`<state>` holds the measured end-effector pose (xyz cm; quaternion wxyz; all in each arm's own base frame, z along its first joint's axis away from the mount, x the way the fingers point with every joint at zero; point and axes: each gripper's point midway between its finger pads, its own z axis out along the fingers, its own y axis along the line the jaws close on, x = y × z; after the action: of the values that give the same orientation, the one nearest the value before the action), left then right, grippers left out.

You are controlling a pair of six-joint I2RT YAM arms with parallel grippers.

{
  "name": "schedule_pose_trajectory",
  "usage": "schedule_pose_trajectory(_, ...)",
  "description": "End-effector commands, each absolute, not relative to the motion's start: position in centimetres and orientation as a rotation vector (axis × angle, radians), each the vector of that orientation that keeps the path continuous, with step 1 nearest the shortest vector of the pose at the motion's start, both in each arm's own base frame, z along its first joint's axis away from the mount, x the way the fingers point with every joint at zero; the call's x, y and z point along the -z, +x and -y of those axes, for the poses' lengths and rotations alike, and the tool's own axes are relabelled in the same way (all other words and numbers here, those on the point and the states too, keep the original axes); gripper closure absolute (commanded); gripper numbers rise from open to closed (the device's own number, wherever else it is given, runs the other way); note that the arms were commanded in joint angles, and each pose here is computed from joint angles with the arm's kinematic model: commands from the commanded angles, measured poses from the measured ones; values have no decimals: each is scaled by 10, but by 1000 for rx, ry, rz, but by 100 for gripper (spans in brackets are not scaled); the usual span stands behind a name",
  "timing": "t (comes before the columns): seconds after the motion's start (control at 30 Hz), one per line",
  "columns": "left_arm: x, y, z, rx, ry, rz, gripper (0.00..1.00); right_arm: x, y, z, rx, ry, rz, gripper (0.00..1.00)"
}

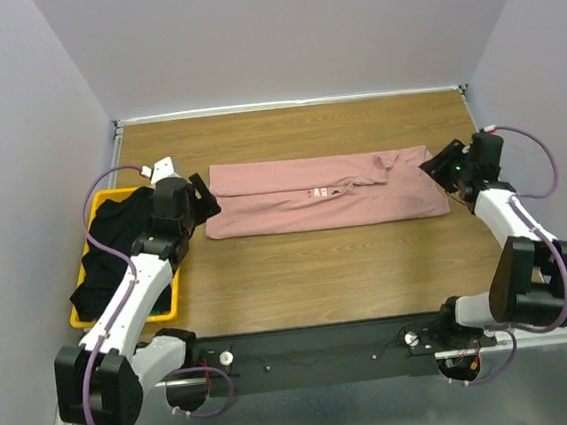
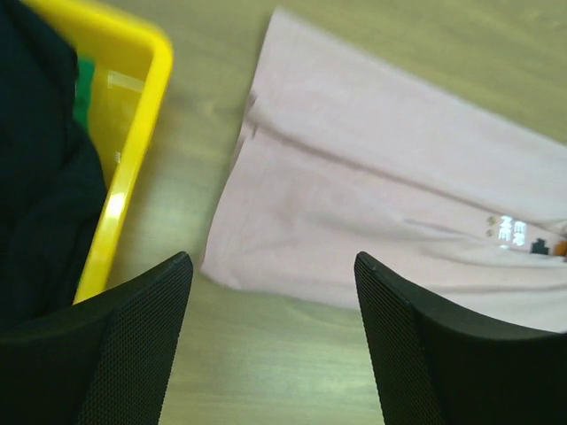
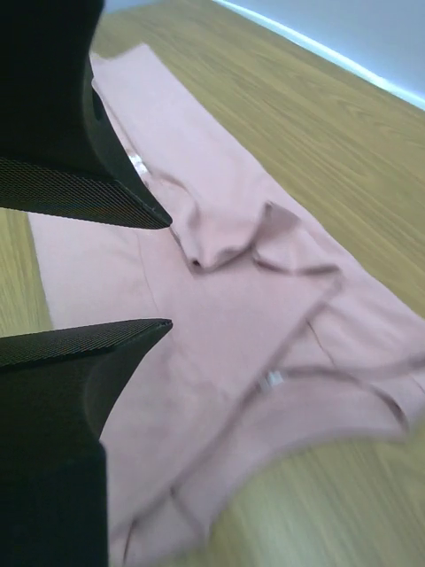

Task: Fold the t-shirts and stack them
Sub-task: Fold the tshirt

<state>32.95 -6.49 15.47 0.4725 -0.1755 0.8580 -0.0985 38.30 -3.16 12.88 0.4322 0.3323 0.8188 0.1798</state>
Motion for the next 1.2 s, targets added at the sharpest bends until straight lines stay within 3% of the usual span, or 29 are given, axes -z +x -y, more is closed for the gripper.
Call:
schedule_pose_trajectory(0.0, -209, 340, 58, 197, -277, -1892, 15, -111, 397, -18, -632, 768, -2096, 49)
schedule_pose_trajectory(0.27, -227, 334, 60, 208, -168, -1763, 14, -84, 429, -51, -822, 775, -2053, 51)
schedule_pose_trajectory(0.83, -213, 342, 69, 234, -146, -1829, 14, -40, 440, -71, -886, 829, -2124, 54)
schedule_pose_trajectory(0.93, -214, 342, 69, 235, -149, -1824, 14, -41, 442, -72, -885, 823, -2122, 61)
schedule_pose_trajectory(1.17, -214, 341, 70, 238, -144, -1826, 14, -55, 439, -74, -870, 830, -2122, 95)
